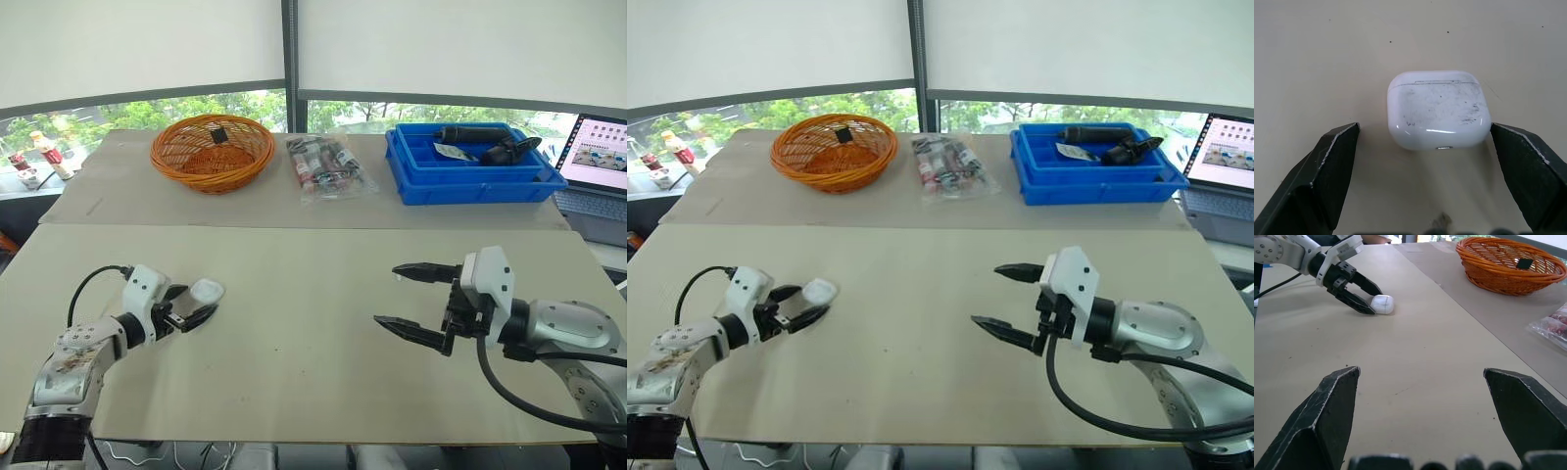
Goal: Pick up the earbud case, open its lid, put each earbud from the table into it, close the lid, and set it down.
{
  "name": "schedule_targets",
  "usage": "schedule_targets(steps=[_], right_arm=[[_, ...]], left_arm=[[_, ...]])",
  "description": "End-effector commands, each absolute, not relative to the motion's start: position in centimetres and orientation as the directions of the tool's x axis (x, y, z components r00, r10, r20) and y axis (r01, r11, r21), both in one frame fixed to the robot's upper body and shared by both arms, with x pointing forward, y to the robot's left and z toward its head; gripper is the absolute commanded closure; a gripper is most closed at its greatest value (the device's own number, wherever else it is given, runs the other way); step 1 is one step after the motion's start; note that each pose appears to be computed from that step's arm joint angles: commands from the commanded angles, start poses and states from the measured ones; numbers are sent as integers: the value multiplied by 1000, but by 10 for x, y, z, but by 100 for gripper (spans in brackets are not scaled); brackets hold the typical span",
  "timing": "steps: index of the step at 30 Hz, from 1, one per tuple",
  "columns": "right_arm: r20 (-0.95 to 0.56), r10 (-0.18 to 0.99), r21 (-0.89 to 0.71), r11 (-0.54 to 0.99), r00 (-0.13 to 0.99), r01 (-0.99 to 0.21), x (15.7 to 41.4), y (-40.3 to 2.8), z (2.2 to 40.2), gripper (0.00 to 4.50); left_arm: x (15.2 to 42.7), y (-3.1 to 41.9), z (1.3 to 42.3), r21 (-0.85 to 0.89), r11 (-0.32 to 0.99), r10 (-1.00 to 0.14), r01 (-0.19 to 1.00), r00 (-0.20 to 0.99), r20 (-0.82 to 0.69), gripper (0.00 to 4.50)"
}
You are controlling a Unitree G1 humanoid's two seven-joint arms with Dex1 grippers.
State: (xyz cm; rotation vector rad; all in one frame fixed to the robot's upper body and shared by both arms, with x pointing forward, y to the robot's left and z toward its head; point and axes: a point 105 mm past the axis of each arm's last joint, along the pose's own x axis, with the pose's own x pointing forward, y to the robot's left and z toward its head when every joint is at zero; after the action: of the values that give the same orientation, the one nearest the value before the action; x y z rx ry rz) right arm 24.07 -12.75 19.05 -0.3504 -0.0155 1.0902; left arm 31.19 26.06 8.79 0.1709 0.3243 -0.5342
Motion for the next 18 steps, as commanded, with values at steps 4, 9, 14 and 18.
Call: schedule_targets(steps=[4,9,14,18], right_arm=[[-139,882,-311,393,450,-865,236,-121,197,4],[-134,883,-306,395,449,-867,234,-119,196,4],[-134,881,-304,399,454,-865,232,-120,195,4],[-137,879,-300,402,456,-865,231,-120,194,0]], left_arm=[[316,252,77,73,815,-505,575,767,-397,0],[319,247,72,52,808,-518,587,749,-412,0],[320,244,69,47,801,-527,597,741,-417,0],[321,244,66,48,799,-528,600,738,-420,123]])
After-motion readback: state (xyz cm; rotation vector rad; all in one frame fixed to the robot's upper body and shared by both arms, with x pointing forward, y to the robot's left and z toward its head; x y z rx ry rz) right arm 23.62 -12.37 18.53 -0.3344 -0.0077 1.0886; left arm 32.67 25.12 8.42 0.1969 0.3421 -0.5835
